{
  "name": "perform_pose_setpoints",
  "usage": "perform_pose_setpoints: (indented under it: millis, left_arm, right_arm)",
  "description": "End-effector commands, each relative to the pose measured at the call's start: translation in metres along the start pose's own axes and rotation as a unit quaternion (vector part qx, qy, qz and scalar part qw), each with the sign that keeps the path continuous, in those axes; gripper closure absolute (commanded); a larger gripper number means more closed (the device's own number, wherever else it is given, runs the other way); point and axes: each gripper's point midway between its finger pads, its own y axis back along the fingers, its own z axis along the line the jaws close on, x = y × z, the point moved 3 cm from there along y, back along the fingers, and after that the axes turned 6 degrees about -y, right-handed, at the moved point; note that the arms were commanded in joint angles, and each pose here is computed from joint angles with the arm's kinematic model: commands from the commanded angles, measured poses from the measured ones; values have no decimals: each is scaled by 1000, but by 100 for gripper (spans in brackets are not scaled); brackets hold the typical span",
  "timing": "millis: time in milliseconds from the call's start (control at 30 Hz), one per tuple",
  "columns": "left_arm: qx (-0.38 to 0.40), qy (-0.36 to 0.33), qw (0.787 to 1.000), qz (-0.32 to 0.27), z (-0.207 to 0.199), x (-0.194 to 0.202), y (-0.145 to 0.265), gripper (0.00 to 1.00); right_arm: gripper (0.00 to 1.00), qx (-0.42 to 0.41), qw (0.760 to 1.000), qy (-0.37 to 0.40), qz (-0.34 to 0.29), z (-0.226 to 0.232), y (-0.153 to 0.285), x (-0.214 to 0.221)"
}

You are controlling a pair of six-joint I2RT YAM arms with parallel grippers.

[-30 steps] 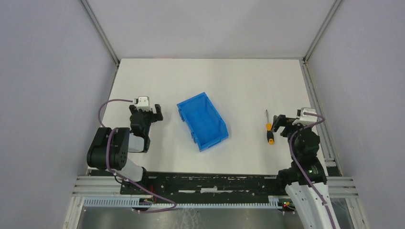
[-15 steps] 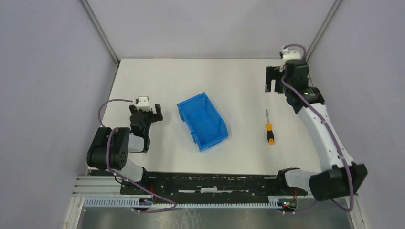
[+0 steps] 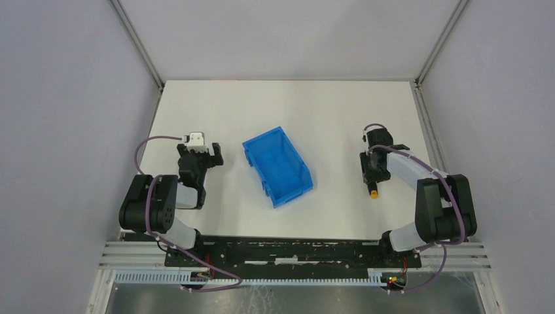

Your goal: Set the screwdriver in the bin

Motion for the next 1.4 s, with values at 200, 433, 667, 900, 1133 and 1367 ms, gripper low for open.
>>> perform_pose_setpoints:
  millis: [200,433,667,900,1133,1367]
  left_arm:
    - [-4,12,1000,-24,2,-12,-2,0]
    - [-4,12,1000,-24,2,-12,-2,0]
    - [-4,12,1000,-24,2,-12,-2,0]
    - [-3,12,1000,-24,1,-12,-2,0]
    - [-3,12,1000,-24,1,-12,-2,0]
    - [-4,12,1000,-24,2,-12,-2,0]
  right_arm:
    - [100,-33,996,1,-87,1,114,-96]
    - [100,-39,988,-17,-149,-3,186,-135]
    - [100,-138,966,56,-211,124,222,-159]
    - [100,-217,930,195,-222,284,243,-129]
    - [100,-203,920,265,-204,309,176,-73]
    - [100,-156,908,323,-216,307,107,-60]
